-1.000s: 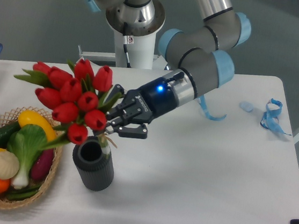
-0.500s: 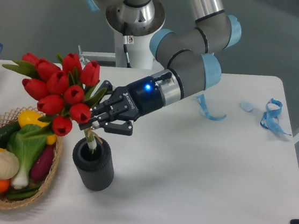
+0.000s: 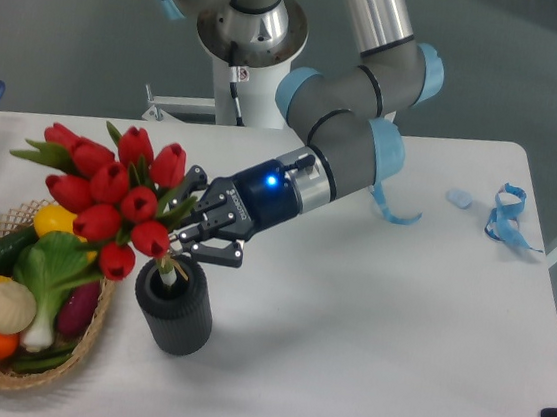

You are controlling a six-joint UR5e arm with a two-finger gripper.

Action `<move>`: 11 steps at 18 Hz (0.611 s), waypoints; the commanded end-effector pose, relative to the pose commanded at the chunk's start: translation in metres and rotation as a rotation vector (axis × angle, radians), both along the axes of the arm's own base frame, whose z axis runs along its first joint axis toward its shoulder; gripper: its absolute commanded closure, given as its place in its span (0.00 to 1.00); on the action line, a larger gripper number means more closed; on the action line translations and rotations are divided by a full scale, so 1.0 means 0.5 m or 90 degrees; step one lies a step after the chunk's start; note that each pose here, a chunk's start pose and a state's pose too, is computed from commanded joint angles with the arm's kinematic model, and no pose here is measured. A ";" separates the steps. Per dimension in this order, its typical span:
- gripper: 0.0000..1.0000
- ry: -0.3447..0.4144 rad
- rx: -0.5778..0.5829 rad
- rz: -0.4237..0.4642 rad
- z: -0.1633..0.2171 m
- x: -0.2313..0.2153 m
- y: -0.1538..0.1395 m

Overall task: Insert the flowers into the vase
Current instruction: 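Lower the tulip stems down into the dark grey vase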

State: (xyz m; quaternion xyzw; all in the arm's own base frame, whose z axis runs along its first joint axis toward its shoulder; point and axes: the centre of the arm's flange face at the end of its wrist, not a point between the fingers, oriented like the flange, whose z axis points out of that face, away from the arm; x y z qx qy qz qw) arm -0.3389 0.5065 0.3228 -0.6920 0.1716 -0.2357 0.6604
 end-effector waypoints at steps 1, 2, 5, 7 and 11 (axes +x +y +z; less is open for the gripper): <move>0.95 -0.004 -0.003 0.000 -0.014 0.003 -0.002; 0.95 -0.006 -0.005 0.000 -0.027 0.007 -0.005; 0.94 -0.005 -0.006 -0.001 -0.073 0.016 -0.010; 0.93 -0.001 -0.003 -0.001 -0.103 0.020 -0.014; 0.93 -0.012 -0.012 -0.001 -0.147 0.033 -0.022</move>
